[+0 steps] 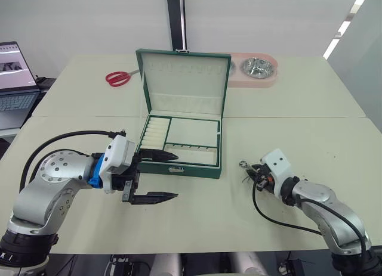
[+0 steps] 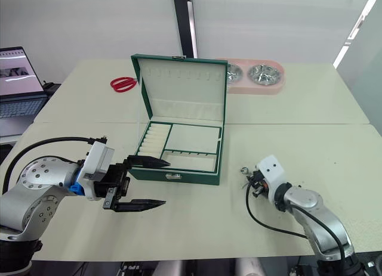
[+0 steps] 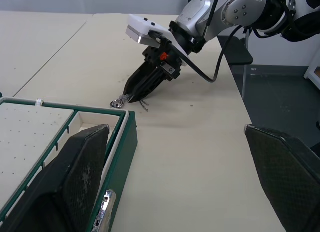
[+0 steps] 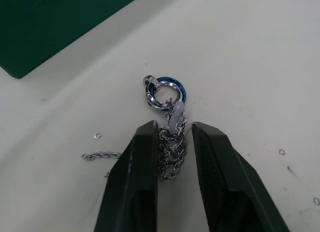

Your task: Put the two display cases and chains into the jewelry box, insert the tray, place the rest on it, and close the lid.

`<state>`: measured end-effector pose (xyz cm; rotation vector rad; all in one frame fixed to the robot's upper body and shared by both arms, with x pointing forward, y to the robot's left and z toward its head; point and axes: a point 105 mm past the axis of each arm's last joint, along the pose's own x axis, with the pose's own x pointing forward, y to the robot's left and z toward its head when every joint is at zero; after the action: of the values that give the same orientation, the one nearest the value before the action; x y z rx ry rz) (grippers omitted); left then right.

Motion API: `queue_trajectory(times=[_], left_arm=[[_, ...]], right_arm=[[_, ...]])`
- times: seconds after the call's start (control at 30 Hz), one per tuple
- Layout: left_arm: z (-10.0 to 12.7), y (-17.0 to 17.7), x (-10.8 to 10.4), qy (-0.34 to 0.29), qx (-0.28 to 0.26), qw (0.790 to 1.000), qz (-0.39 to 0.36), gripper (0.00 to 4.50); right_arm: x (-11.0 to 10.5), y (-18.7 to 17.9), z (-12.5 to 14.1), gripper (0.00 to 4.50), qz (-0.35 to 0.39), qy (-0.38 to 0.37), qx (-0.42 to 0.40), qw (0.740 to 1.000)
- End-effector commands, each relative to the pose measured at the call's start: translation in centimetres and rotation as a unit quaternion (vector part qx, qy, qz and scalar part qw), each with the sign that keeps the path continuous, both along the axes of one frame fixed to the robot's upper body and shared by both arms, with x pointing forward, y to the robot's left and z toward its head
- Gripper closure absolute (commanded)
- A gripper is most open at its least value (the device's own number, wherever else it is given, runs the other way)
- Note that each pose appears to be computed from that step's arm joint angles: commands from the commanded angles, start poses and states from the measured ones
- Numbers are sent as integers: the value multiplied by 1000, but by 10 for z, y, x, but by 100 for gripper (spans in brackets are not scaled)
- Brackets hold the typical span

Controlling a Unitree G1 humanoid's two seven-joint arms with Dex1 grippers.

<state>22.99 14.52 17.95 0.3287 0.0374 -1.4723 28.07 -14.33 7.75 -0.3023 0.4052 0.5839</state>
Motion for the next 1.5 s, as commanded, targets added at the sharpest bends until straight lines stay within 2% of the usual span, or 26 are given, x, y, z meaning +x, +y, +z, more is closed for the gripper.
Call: queue_trajectory(times=[0.03, 0.3, 0.5, 0.63, 0.77, 1.0, 1.23, 1.43, 1.5], left_arm=[[8, -2, 2, -24, -10, 1000, 3, 0], [11, 1, 10, -30, -12, 999, 19, 0], [15, 15, 15, -34, -12, 998, 60, 0], [18, 22, 15, -37, -10, 996, 81, 0], [20, 24, 14, -39, -12, 995, 88, 0], [27, 37, 12, -45, -15, 992, 115, 0], [23, 55, 11, -50, 9, 990, 134, 0], [19, 64, 13, -54, 22, 988, 143, 0], [18, 64, 14, -55, 24, 988, 142, 0]], right_arm=[[-1, 3, 7, 446, 15, -22, 1, 1000], [4, -4, 28, 449, 24, -67, 4, 997], [-2, -1, 61, 449, 72, -109, 5, 992], [-6, 9, 97, 449, 124, -125, 32, 984], [-13, 24, 125, 449, 211, -121, 31, 969], [-12, 61, 161, 449, 326, -127, 31, 936], [-2, 94, 163, 449, 381, -125, 21, 916], [9, 118, 147, 449, 405, -119, -6, 906], [14, 123, 135, 449, 412, -111, -25, 904]])
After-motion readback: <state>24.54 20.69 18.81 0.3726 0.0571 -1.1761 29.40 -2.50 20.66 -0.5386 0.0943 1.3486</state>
